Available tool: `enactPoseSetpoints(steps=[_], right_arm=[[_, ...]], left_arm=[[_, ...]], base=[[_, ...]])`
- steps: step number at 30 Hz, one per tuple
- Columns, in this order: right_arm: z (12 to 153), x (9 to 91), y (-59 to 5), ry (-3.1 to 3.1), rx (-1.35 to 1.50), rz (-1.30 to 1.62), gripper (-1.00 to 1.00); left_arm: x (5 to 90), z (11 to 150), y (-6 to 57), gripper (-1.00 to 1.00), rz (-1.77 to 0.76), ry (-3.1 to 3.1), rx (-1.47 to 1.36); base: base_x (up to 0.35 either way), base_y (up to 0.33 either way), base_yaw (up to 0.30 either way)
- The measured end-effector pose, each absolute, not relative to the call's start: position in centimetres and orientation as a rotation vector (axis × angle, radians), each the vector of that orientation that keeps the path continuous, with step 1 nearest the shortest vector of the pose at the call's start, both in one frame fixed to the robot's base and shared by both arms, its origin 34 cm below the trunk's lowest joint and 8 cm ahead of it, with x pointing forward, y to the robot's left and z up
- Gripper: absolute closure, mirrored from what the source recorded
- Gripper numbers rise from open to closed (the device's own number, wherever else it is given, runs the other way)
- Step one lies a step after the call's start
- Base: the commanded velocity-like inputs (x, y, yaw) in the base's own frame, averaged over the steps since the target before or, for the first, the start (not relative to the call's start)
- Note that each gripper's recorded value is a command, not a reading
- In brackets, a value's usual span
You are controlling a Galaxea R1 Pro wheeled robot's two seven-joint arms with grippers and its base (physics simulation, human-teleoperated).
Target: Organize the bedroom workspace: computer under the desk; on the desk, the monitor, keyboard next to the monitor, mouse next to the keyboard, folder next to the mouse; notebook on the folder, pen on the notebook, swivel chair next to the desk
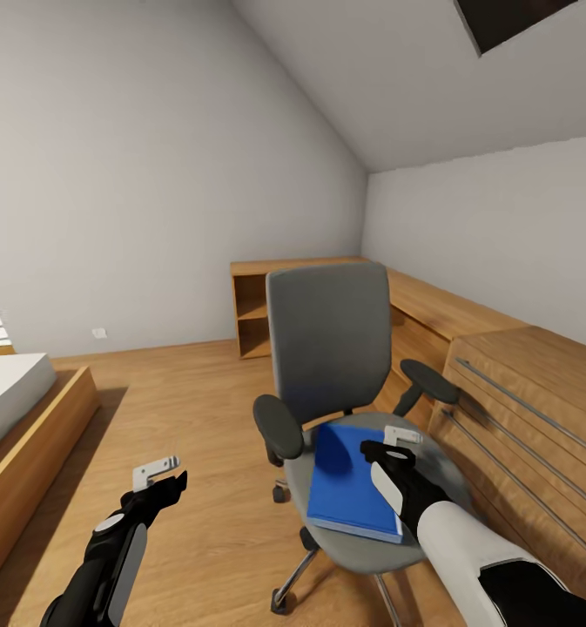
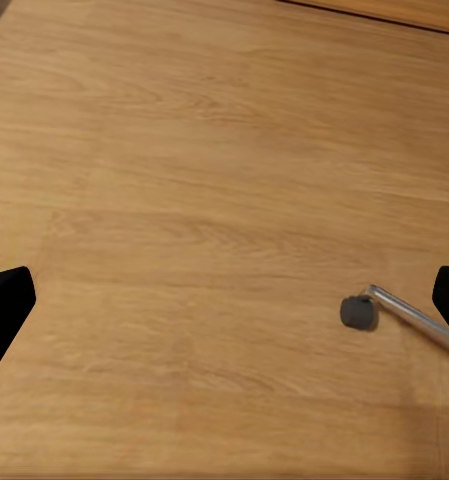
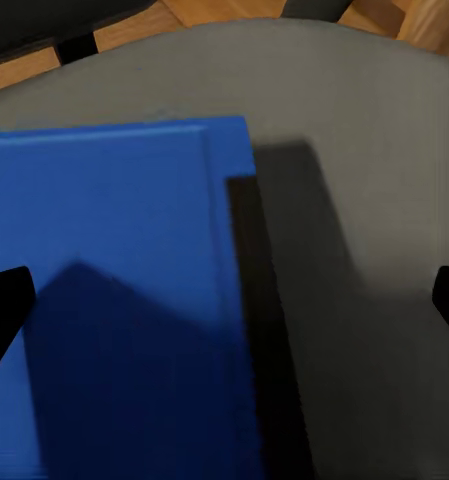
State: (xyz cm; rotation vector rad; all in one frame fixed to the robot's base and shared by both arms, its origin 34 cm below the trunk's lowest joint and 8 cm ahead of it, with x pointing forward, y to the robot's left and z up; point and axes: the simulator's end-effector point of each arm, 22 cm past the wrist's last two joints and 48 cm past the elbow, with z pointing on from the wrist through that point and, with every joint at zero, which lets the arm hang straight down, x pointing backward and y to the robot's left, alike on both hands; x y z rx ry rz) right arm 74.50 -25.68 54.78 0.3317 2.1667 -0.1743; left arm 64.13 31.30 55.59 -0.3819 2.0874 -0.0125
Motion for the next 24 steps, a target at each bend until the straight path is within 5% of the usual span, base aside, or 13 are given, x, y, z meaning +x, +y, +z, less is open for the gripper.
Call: enactPoseSetpoints(steps=[24], right_arm=[[54.73,74.49,-25.63,2.167,0.331,-0.173,-1.00]], left_arm=[[64.13,55.55,31.32,-1.00,-0.012,2.088,-0.384]], base=[[-0.177,0.000,0.000]])
